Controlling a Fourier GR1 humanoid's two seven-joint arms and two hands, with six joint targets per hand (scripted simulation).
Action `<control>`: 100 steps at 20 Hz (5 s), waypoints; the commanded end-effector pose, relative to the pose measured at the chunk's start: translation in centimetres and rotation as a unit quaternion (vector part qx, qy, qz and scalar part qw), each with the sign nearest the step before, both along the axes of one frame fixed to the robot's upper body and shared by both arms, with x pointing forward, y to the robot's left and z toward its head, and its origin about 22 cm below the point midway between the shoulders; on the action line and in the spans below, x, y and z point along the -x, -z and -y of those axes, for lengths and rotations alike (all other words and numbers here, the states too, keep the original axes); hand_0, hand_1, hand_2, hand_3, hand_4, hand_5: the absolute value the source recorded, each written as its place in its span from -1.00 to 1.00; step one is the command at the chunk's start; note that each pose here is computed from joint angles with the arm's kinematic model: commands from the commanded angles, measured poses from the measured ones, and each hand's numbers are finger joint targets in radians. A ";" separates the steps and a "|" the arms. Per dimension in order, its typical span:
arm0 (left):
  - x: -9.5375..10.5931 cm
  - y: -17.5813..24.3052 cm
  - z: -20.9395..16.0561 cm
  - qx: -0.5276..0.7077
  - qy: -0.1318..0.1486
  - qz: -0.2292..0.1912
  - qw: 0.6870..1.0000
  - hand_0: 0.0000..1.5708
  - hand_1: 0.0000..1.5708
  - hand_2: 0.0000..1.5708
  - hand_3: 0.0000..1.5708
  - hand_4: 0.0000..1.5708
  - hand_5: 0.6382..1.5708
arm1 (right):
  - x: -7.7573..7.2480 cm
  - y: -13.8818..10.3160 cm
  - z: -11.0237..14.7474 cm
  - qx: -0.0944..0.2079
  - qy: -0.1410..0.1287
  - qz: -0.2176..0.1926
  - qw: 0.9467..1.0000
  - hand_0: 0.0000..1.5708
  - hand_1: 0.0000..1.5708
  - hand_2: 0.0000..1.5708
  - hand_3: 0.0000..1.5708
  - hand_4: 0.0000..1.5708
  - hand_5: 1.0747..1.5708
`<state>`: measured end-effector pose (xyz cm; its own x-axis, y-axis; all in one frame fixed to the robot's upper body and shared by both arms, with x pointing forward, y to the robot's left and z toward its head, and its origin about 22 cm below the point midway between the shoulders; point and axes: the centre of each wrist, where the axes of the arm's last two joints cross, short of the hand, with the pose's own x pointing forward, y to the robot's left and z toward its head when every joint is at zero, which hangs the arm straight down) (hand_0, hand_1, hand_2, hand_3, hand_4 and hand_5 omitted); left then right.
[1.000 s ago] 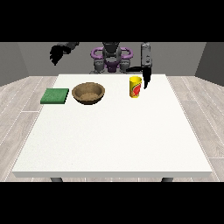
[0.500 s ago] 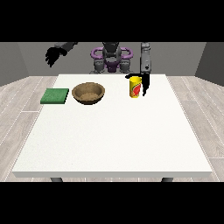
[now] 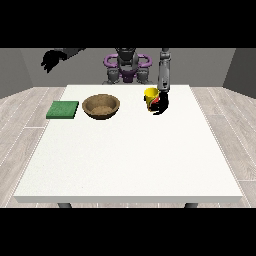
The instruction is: Pick the cup and pour the ball into the bowl, then pick the bowl and place it on the pad
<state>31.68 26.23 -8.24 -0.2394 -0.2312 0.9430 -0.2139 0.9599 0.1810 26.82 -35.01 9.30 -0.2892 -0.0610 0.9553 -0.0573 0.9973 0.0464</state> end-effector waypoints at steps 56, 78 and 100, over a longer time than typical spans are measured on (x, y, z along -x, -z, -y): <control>-7.8 -18.4 16.7 -0.511 -0.029 -0.021 0.859 0.21 0.21 0.74 0.37 0.66 0.97 | -1.2 7.1 7.1 -0.039 0.108 -0.170 0.979 -1.00 -1.00 -1.00 -0.86 -0.06 0.92; -7.9 -30.7 -5.7 0.008 0.153 0.012 0.988 -1.00 -1.00 -1.00 -1.00 0.32 0.97 | -2.2 13.8 1.1 -0.113 0.142 -0.164 0.970 -1.00 -1.00 -1.00 -1.00 -0.08 0.98; -3.7 -33.6 -11.3 0.002 0.150 0.046 0.988 -1.00 -1.00 -1.00 -1.00 0.30 0.93 | -4.8 16.6 -2.3 -0.113 0.138 -0.136 0.974 -1.00 -1.00 -1.00 -1.00 -0.42 0.91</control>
